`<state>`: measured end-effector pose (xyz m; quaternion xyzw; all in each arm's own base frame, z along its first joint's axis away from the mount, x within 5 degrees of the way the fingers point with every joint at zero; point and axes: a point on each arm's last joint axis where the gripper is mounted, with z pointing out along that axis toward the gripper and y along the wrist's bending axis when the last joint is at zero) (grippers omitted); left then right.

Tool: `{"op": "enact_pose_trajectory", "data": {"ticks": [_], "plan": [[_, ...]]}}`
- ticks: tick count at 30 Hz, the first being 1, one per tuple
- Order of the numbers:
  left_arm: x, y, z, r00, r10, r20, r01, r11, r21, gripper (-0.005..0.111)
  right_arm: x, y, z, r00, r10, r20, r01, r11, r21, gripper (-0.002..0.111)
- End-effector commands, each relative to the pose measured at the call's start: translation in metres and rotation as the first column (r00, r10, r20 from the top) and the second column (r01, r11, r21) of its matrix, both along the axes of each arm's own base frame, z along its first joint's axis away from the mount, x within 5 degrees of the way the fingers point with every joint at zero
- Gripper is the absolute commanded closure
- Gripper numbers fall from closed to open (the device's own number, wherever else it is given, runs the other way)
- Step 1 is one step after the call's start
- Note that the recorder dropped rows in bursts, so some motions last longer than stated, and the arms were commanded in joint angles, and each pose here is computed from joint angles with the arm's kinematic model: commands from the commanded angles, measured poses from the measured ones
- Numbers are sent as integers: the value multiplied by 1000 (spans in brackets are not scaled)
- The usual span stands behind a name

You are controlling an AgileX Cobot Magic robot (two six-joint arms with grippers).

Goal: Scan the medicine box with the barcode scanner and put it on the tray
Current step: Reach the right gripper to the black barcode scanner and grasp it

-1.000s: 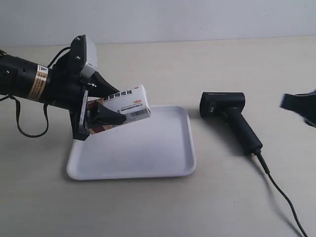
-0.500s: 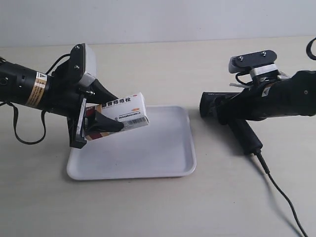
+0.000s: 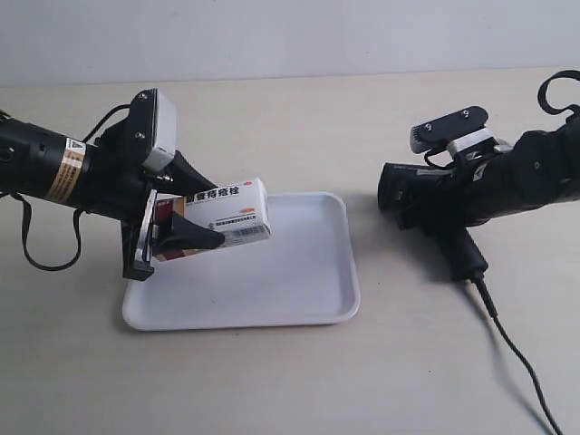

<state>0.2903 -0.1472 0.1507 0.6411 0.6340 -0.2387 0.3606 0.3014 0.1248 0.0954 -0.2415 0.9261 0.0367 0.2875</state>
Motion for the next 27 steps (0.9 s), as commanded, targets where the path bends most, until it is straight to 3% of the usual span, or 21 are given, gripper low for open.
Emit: {"op": "enact_pose_trajectory", "data": {"ticks": [1,2,6,11,27], "plan": [[4,1,-17,1000,28,3,-28,998,59,107,-4,-2,28,997,70,17,-70,997,-34,102],[6,3,-24,999,38,3,-38,996,84,107,-9,-4,41,994,105,10,-104,993,-53,108],[7,4,-28,999,45,7,-46,993,105,107,-24,-8,73,983,184,4,-183,978,-100,108],[6,3,-28,999,35,0,-35,995,93,107,-28,3,60,962,269,-39,-272,952,-139,108],[3,1,-25,1000,0,-21,1,999,51,107,-20,7,52,954,300,21,-293,943,-161,108]]}}
